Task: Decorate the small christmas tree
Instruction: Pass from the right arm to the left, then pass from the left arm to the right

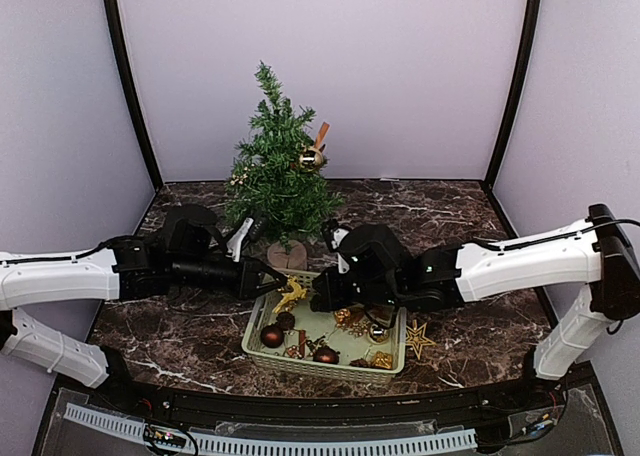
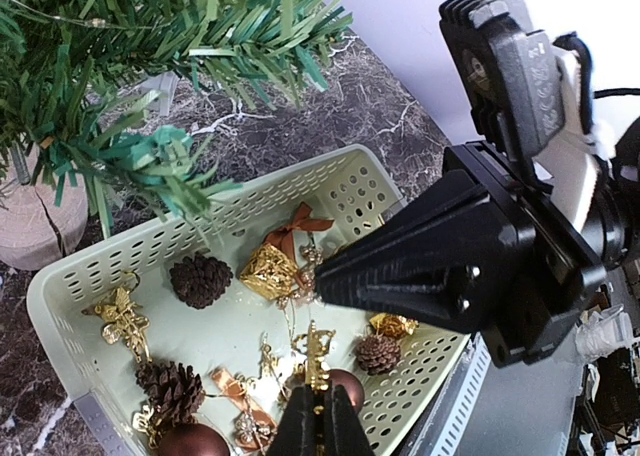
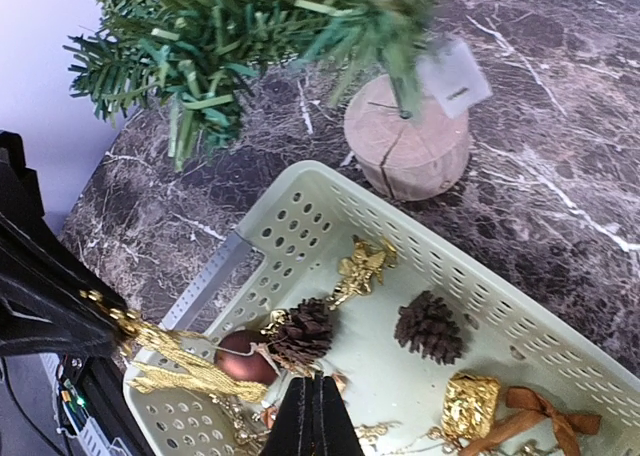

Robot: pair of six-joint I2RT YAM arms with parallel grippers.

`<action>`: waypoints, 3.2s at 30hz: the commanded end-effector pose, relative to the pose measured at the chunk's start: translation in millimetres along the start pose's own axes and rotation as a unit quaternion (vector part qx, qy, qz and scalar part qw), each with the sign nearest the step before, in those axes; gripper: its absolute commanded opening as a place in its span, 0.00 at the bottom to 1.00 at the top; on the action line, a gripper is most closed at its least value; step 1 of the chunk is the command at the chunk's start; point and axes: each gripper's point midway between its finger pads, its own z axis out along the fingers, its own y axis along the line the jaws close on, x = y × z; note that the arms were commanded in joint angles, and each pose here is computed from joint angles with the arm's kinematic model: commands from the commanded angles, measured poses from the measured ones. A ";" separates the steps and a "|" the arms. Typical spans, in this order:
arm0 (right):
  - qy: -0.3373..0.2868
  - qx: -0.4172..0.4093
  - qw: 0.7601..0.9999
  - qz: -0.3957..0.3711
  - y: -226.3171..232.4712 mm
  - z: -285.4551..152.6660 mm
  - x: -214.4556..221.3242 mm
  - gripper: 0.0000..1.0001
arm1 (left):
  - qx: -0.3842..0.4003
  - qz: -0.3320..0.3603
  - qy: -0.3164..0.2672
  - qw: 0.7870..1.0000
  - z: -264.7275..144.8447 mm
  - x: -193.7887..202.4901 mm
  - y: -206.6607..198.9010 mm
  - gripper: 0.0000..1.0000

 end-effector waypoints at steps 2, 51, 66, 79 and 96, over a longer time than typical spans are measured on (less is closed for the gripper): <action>-0.024 0.022 0.999 0.015 -16.1 -17.3 -8.8 0.00 | 0.011 0.009 -0.002 1.000 -11.2 4.6 -5.0 0.00; -0.006 -0.448 0.894 0.016 84.3 -127.3 -27.2 0.56 | 0.299 0.111 -0.007 0.948 -62.9 -10.1 -119.0 0.00; 0.036 -0.504 0.863 0.003 116.5 -130.7 -15.3 0.44 | 0.279 0.111 -0.013 0.954 -60.1 -12.2 -113.2 0.00; 0.012 -0.489 0.872 0.013 110.9 -134.8 -24.0 0.30 | 0.270 0.105 -0.009 0.957 -56.9 -8.6 -108.4 0.00; -0.013 -0.454 0.890 0.026 100.1 -122.1 -32.1 0.22 | 0.274 0.101 -0.006 0.956 -56.8 -7.4 -109.0 0.00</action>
